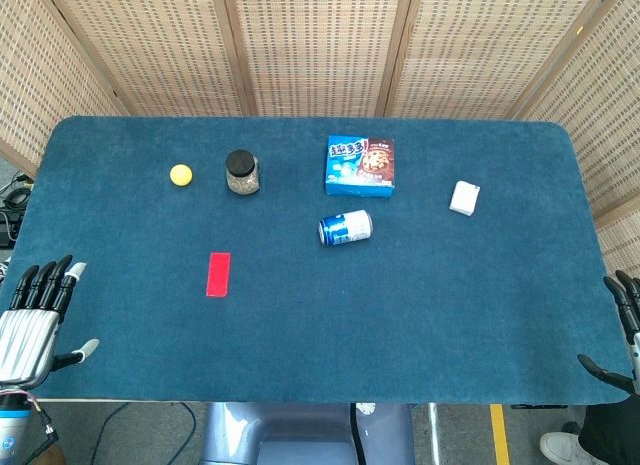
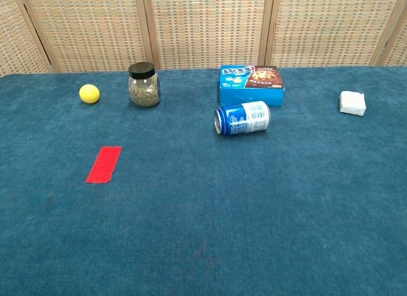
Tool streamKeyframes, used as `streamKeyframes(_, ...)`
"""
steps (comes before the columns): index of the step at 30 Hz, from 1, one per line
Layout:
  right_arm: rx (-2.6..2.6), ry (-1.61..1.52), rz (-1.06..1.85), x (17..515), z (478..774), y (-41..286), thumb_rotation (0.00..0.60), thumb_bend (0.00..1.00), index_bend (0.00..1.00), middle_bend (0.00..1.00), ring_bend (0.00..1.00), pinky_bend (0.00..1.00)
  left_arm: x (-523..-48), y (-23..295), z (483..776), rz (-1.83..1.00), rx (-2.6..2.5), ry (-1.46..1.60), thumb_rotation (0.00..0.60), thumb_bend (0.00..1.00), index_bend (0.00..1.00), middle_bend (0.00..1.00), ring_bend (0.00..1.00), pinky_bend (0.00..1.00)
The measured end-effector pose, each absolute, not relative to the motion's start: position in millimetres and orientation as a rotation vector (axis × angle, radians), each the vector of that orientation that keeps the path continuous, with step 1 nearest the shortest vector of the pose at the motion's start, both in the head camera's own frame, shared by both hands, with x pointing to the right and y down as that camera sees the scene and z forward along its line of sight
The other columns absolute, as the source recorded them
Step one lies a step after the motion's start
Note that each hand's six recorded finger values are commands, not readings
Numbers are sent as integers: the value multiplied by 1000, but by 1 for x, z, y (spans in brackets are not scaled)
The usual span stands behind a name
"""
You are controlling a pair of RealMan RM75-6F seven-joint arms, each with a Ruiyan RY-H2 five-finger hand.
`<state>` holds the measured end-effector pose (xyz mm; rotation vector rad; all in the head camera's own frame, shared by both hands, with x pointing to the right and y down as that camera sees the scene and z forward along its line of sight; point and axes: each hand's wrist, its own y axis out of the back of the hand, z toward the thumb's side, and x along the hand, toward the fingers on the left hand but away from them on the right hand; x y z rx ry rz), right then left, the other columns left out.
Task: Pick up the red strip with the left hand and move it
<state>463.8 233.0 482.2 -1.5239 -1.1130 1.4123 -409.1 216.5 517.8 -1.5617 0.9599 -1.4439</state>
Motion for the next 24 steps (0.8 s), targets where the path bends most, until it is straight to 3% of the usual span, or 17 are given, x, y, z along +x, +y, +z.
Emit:
streamKeyframes(9, -1526, -1123, 1417, 465, 482, 233, 600, 0, 0, 0, 0, 0, -408, 213, 526, -1457, -1588, 940, 600, 0, 0, 0, 0, 0)
streamKeyframes(14, -1527, -1122, 1425, 465, 484, 232, 600, 0, 1, 0, 0, 0, -400, 198, 545, -1446, -1637, 892, 600, 0, 2, 0, 0, 0)
streamKeyframes(16, -1525, -1124, 1433, 467, 485, 231, 600, 0, 2, 0, 0, 0, -391, 190, 559, -1420, -1679, 854, 600, 0, 65, 0, 0, 0)
streamKeyframes(18, -1521, -1129, 1452, 470, 488, 229, 600, 0, 3, 0, 0, 0, -381, 182, 575, -1390, -1715, 814, 600, 0, 235, 0, 0, 0)
streamKeyframes(20, -1518, -1131, 1471, 473, 491, 228, 600, 0, 3, 0, 0, 0, -373, 173, 596, -1361, -1737, 781, 600, 1, 333, 0, 0, 0)
streamKeyframes(24, -1517, -1134, 1493, 476, 495, 227, 600, 0, 2, 0, 0, 0, -357, 158, 637, -1333, -1766, 728, 600, 55, 372, 0, 0, 0)
